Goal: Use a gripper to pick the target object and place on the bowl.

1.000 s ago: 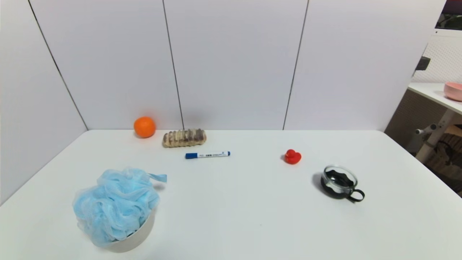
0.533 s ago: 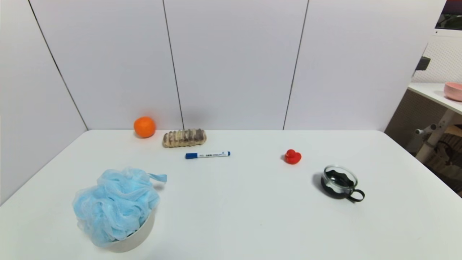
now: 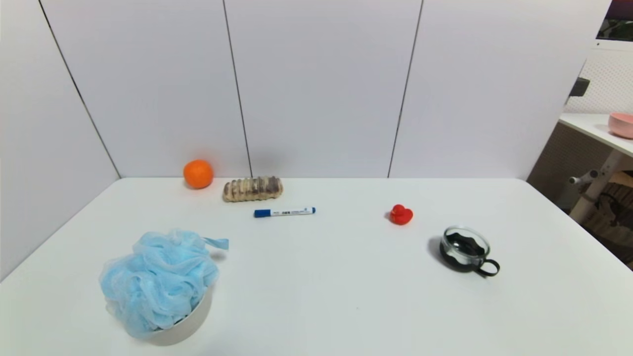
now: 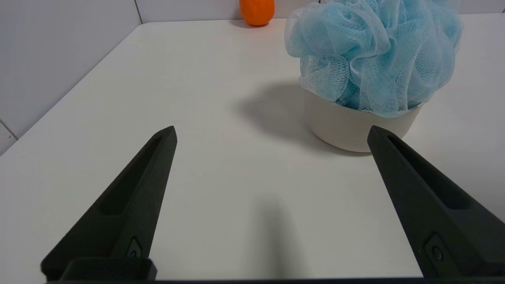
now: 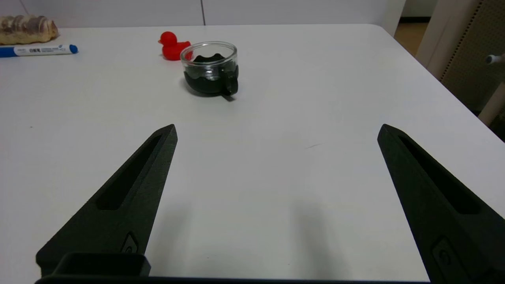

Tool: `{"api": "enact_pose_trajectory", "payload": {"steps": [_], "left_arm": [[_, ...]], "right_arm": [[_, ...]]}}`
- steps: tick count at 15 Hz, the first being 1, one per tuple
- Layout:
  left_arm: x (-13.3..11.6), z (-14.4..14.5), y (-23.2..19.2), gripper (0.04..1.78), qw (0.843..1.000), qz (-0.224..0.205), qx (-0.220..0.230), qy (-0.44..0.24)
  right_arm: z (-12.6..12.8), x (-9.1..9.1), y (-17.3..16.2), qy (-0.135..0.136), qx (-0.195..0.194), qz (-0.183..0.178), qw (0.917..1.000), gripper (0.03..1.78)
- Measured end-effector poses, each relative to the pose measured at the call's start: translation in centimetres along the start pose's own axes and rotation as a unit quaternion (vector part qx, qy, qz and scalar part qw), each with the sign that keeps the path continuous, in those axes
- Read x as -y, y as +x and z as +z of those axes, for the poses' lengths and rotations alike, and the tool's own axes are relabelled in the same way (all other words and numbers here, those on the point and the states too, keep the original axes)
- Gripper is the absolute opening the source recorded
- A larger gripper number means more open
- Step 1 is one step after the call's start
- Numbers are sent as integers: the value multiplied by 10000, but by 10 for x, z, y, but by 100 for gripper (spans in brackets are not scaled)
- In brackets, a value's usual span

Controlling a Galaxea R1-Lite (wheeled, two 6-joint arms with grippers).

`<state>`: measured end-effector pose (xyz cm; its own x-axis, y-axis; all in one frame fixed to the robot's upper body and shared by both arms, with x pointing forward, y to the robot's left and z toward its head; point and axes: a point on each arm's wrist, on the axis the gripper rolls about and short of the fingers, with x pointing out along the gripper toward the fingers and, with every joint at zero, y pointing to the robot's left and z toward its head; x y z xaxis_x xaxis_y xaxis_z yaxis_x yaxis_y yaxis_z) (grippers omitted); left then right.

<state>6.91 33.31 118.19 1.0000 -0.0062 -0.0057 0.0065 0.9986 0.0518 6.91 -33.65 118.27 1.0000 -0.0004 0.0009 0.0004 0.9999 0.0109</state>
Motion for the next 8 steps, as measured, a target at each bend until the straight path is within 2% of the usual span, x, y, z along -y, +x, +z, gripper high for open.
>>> {"api": "enact_pose_trajectory", "payload": {"steps": [8], "left_arm": [[0, 0, 0, 171, 10000, -2, 2, 0]], "right_arm": [[0, 0, 0, -36, 8, 11, 10000, 175]]}}
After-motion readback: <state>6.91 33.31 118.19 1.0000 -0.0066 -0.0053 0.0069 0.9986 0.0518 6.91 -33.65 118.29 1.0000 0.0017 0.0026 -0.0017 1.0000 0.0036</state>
